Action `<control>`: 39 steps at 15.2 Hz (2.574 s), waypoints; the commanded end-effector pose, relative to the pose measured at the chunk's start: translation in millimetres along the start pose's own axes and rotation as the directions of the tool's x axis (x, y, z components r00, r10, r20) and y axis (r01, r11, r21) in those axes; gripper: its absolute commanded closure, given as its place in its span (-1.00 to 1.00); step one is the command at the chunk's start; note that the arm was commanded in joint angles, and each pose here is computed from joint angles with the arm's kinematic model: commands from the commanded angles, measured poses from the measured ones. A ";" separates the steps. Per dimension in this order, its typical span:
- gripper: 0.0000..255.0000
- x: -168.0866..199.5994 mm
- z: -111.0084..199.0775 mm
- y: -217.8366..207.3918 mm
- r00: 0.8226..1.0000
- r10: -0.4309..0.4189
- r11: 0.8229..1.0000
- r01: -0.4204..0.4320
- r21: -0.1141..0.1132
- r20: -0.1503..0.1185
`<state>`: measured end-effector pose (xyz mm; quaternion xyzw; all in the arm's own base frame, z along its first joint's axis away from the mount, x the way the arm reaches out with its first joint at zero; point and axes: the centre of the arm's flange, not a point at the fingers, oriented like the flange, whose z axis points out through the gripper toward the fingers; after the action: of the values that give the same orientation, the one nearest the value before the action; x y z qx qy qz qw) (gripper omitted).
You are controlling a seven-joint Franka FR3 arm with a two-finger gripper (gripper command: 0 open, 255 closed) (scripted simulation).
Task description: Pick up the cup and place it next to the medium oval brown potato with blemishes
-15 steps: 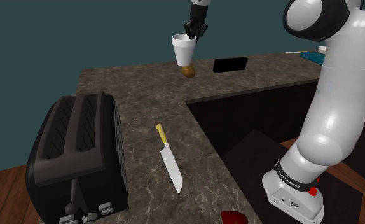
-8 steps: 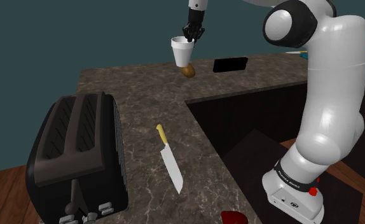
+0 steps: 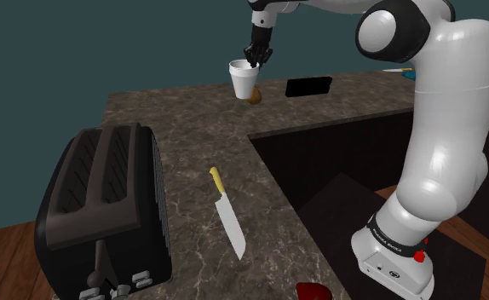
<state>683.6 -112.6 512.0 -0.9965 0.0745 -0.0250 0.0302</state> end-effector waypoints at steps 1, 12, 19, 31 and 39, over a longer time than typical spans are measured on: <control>1.00 -0.7 10.1 0.9 1.000 0.000 1.000 0.000 0.000 -0.001; 1.00 -3.3 68.0 4.7 1.000 0.000 1.000 0.000 0.000 -0.001; 1.00 -5.0 104.9 7.0 1.000 0.000 1.000 0.000 0.000 -0.001; 1.00 -6.2 132.6 8.8 1.000 0.000 1.000 0.000 0.000 -0.001; -1.00 -6.2 119.4 8.8 1.000 0.000 1.000 0.000 0.000 -0.001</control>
<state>682.9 -113.6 385.9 -0.9964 0.0743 -0.0255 0.0302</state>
